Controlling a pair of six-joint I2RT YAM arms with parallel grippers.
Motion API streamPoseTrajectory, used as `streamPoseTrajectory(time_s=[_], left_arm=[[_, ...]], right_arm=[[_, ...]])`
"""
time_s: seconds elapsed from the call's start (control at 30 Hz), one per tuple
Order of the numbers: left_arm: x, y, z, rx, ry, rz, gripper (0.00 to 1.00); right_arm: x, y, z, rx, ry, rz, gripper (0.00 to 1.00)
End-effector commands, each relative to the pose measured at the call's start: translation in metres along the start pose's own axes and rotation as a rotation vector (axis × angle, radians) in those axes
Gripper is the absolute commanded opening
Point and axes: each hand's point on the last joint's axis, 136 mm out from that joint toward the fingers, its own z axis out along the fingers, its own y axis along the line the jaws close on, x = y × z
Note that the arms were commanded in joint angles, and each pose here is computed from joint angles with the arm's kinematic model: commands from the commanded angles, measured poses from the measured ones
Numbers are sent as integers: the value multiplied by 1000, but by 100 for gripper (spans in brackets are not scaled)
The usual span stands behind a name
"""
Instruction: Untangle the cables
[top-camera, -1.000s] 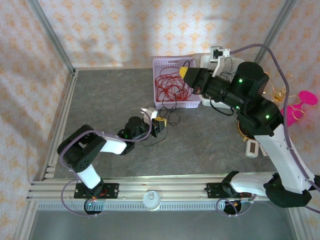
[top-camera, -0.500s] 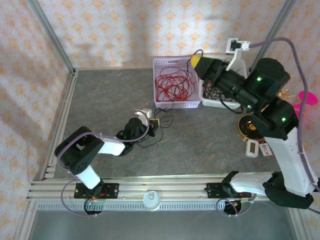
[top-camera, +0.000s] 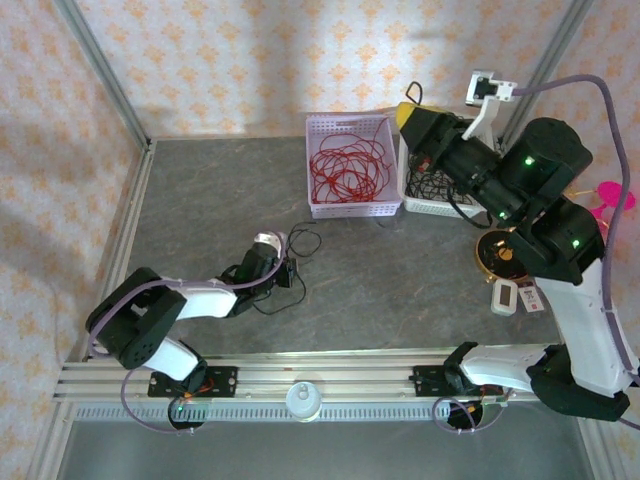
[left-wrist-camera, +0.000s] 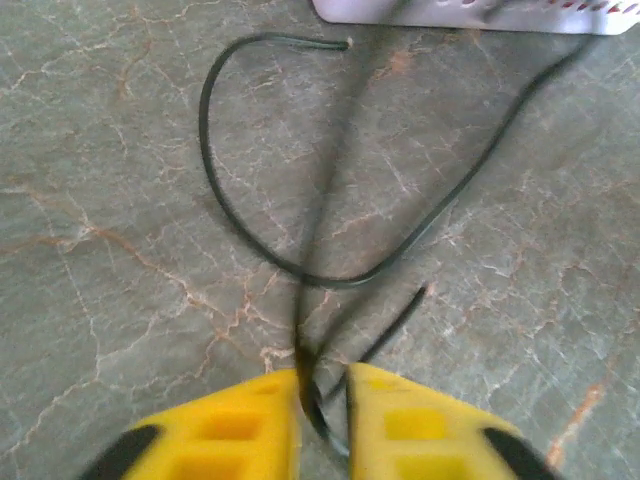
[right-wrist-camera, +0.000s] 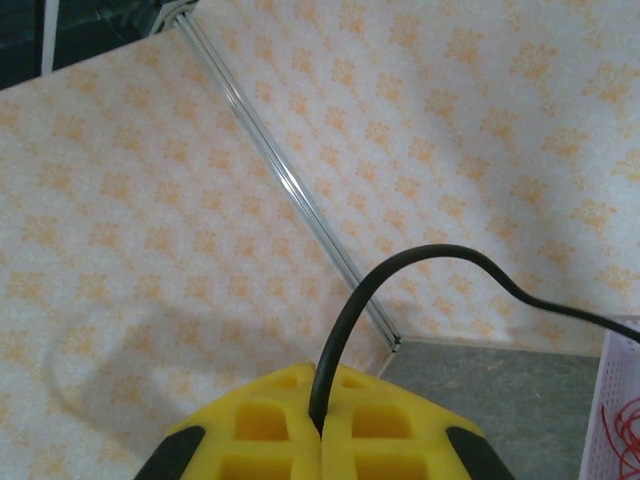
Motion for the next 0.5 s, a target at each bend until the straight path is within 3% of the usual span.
streamPoseTrajectory(time_s=[0.0, 0.17, 0.3, 0.47], left_arm=[[-21, -16, -17, 61, -42, 3, 47], [-54, -33, -48, 118, -135, 5, 62], [-69, -40, -70, 145, -185, 1, 68], [-72, -40, -88, 153, -201, -13, 70]], right_arm=[[7, -7, 7, 9, 5, -14, 0], [24, -25, 21, 65, 37, -28, 0], [34, -54, 37, 124, 76, -15, 0], [34, -131, 48, 246, 93, 86, 0]])
